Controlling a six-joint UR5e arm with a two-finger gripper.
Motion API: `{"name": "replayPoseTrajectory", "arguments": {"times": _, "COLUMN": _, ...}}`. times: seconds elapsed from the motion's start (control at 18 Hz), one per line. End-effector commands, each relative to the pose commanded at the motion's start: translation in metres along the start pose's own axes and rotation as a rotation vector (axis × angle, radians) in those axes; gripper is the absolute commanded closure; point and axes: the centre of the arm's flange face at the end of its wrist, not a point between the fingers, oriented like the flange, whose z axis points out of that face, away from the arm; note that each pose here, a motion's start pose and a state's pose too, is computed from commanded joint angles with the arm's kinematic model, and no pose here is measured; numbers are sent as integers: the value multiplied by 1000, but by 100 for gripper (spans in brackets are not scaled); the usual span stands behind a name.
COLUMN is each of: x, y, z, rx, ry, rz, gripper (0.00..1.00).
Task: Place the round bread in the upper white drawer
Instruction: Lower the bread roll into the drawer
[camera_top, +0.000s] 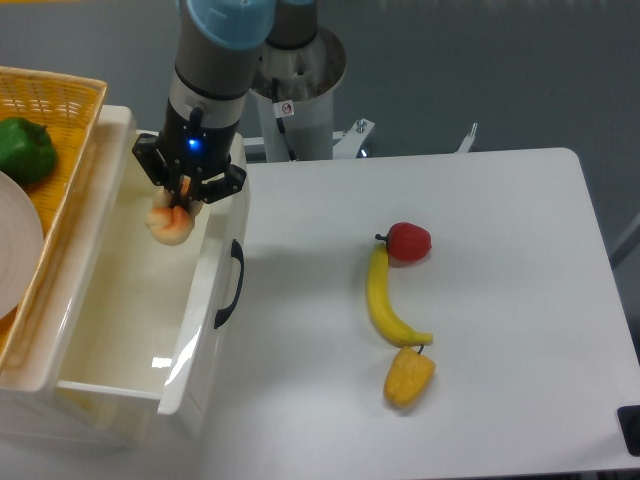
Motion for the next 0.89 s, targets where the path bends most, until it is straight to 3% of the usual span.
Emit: {"name": "replayPoseTrajectory", "arguments": {"times": 0.89, "x": 8, "y": -1, "z": -2, "rx": 12, "ry": -4, "rz": 20, "gripper": 48}}
